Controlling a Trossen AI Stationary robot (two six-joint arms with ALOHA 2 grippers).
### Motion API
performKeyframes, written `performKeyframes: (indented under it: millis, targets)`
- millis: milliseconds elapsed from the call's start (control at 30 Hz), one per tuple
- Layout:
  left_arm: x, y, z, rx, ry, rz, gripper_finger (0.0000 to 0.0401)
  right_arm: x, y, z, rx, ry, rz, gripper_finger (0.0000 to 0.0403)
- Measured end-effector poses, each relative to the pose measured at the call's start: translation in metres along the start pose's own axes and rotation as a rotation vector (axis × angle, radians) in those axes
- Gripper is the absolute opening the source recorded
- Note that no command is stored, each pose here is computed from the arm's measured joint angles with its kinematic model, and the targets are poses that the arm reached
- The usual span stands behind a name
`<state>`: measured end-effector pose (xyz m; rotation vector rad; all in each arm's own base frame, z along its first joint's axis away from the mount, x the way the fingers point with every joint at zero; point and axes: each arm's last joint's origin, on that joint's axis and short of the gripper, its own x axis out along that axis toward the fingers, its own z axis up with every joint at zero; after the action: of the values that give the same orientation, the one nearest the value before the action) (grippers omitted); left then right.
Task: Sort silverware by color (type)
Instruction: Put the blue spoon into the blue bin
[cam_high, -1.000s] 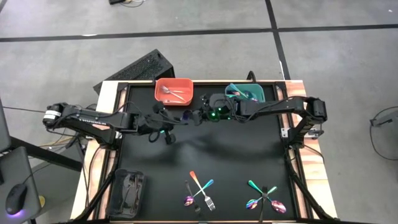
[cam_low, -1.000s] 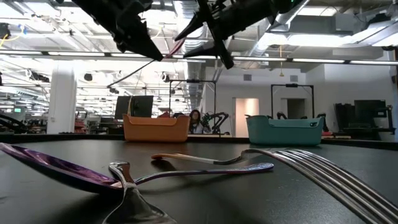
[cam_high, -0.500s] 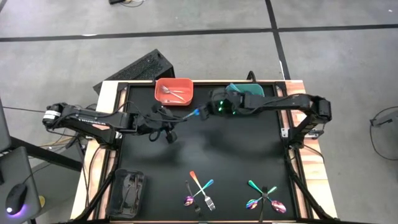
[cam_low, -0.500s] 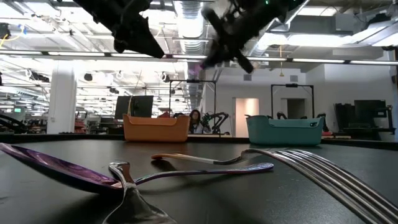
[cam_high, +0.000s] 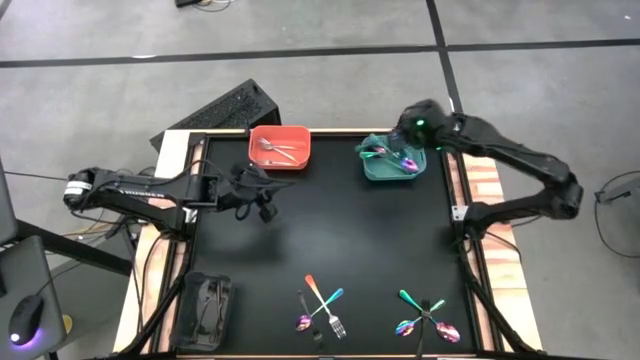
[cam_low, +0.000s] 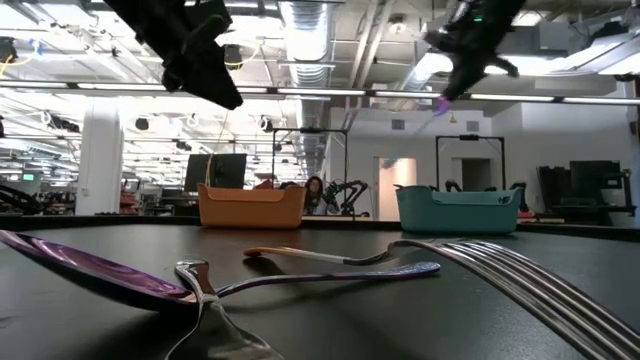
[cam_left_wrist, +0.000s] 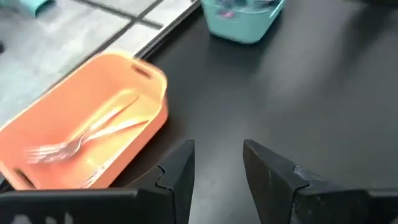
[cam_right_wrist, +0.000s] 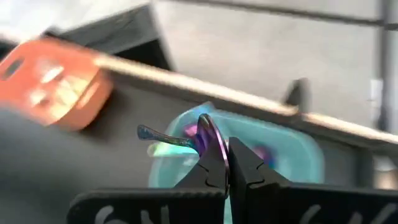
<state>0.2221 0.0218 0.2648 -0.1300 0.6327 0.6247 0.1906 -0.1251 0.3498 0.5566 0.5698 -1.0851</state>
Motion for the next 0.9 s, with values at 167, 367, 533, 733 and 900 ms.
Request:
performKeyframes:
  millis: [167,367,533,733,900]
  targets:
    - [0.001,0.007,0.002,-0.012,0.001,0.022,0.0125,-0.011,-0.032,-0.005,-0.026,0.039,-0.188,0.0009]
    - [0.007,0.018,0.007,-0.04,-0.014,0.063,0.0126,-0.008,-0.039,-0.014,-0.179,0.116,-0.379,0.0009]
    - [0.011,0.026,0.012,-0.078,-0.029,0.044,0.0126,0.01,-0.03,-0.019,-0.348,0.184,-0.445,0.0009]
    - [0.013,0.03,0.013,-0.101,-0.029,0.037,0.0126,0.046,-0.012,-0.027,-0.527,0.287,-0.508,0.0012]
    - [0.013,0.03,0.013,-0.113,-0.028,0.037,0.0126,0.069,0.007,-0.037,-0.632,0.32,-0.51,0.006]
